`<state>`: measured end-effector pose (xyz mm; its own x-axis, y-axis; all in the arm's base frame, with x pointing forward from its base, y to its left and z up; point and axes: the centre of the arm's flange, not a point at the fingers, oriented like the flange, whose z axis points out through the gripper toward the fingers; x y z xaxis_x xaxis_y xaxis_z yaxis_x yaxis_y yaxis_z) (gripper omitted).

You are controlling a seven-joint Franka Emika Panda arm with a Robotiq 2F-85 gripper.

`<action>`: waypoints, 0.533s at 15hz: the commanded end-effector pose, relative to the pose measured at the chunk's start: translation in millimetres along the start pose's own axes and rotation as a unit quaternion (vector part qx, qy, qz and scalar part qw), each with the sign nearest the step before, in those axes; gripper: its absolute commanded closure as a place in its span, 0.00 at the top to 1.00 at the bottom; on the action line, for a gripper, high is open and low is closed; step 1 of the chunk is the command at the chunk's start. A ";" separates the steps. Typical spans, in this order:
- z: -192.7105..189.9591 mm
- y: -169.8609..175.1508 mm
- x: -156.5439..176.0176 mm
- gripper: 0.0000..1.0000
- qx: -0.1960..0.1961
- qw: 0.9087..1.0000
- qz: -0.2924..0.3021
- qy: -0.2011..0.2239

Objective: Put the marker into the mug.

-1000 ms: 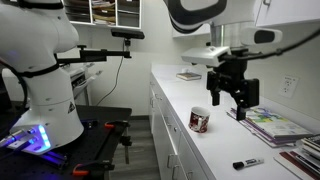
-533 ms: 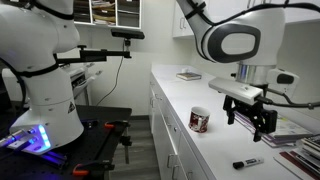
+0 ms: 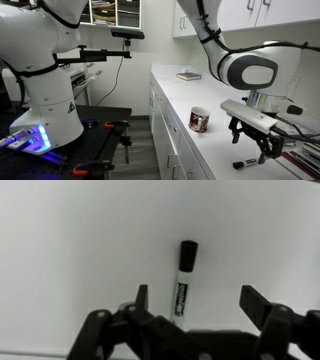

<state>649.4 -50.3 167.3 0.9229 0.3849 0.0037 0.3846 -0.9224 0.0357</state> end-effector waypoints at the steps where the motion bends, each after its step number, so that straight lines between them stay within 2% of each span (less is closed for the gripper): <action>1: 9.3 3.5 18.2 0.95 0.006 1.000 -0.011 -0.021; 2: 13.3 2.3 20.2 0.94 0.005 1.000 -0.012 -0.026; 3: 15.9 1.1 21.6 0.81 0.006 0.999 -0.014 -0.028; 6: 25.4 0.6 25.4 0.70 0.007 0.999 -0.013 -0.035; 7: 28.2 0.8 26.7 0.70 0.007 0.999 -0.012 -0.037; 8: 31.0 1.4 27.9 0.63 0.005 0.999 -0.010 -0.039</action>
<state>664.9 -42.2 140.1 0.9110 0.4101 -0.0432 0.4112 -0.9113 0.0207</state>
